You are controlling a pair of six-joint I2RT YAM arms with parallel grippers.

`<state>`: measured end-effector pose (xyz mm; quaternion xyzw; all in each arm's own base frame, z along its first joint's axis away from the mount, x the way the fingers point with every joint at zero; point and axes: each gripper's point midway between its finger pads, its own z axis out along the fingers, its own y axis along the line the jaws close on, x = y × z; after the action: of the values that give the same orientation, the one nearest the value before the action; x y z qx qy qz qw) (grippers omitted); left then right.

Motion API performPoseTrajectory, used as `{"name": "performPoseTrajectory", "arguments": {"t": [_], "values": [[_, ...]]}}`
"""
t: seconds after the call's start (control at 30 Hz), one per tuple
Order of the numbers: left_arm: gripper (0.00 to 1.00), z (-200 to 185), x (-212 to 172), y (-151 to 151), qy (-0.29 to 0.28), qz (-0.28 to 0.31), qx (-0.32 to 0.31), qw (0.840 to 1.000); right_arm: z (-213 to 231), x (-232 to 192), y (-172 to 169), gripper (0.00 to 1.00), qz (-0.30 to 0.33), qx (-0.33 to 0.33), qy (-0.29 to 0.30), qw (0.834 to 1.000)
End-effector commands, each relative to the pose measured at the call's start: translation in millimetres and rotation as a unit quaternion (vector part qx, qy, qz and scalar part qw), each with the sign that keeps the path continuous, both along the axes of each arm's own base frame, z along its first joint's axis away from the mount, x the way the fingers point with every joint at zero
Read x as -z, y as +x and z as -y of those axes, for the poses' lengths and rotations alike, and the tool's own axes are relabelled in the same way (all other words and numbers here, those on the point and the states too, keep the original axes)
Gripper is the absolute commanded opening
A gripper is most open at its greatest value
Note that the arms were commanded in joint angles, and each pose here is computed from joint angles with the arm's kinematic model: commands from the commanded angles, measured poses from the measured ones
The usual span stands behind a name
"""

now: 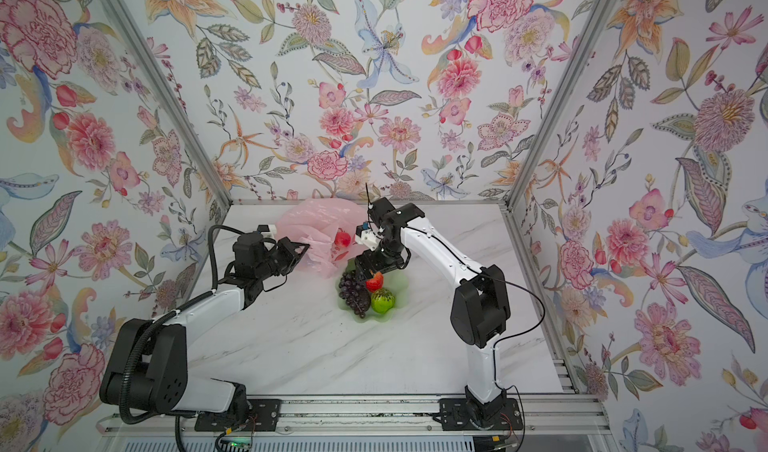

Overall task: Place the fruits into the plastic bag
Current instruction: 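Lower the right gripper into the dish and grasp the green bumpy fruit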

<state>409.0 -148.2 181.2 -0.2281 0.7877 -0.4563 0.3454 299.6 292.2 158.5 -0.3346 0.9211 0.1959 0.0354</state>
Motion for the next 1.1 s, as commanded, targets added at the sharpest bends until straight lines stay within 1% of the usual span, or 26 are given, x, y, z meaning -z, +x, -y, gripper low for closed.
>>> {"name": "performPoseTrajectory", "arguments": {"t": [0.0, 0.13, 0.23, 0.53, 0.77, 1.07], "values": [[0.00, 11, -12, 4, 0.002, 0.017, 0.029, 0.999, 15, 21, -16, 0.89, 0.006, -0.052, -0.069, 0.996], [0.00, 9, -16, -1, 0.010, 0.022, 0.029, 0.999, 18, 31, -26, 0.89, -0.004, -0.060, -0.084, 0.995], [0.00, 7, -15, -7, 0.021, 0.020, 0.030, 0.999, 23, 38, -25, 0.89, -0.004, -0.061, -0.099, 0.993], [0.00, 6, -12, -16, 0.022, 0.015, 0.037, 0.999, 22, 63, -27, 0.89, -0.012, -0.074, -0.140, 0.987], [0.00, 4, -13, -21, 0.024, 0.016, 0.035, 0.999, 33, 81, -22, 0.89, -0.010, -0.075, -0.183, 0.980], [0.00, -3, -13, -24, 0.026, 0.015, 0.026, 0.999, 37, 94, -19, 0.87, -0.024, -0.066, -0.197, 0.978]]}}
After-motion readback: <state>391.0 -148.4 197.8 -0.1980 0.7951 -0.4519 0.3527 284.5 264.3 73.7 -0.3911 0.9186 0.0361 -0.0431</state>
